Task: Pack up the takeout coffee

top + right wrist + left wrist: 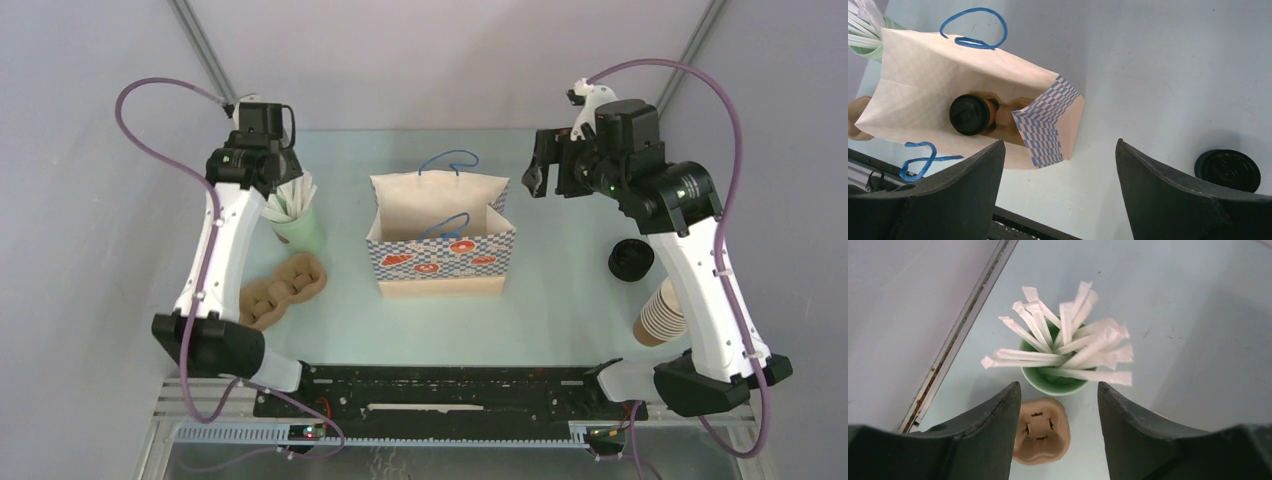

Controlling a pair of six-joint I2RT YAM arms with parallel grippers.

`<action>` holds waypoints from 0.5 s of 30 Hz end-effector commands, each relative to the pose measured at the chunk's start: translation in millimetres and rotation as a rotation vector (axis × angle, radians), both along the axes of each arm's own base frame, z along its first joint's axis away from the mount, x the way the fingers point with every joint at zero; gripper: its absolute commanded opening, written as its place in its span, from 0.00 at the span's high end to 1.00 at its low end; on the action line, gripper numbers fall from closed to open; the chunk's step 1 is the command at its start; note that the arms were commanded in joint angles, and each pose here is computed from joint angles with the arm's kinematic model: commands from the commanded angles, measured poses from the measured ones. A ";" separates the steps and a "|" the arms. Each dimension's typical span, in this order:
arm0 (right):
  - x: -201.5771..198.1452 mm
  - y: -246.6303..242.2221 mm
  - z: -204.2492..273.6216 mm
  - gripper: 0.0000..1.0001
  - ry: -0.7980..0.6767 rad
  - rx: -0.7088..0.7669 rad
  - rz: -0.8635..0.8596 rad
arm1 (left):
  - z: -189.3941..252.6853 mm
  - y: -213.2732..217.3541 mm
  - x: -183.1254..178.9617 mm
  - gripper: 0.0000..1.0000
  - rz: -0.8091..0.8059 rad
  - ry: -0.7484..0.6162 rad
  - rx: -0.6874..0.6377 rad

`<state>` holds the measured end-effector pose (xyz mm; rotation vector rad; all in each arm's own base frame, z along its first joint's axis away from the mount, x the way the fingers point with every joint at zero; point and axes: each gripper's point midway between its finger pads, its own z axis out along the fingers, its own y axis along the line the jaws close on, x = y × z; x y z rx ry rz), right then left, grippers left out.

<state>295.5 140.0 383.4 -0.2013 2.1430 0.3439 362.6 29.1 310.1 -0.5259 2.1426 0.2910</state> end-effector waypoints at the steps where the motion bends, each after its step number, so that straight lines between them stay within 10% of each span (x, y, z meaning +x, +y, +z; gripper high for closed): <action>1: -8.3 -6.7 1.9 0.12 -0.019 0.014 0.030 | -8.5 17.3 26.5 0.44 0.020 0.002 -0.082; 15: -10.8 -20.9 18.1 0.15 -0.093 0.051 -0.013 | -52.0 37.6 76.2 0.52 -0.012 0.077 -0.133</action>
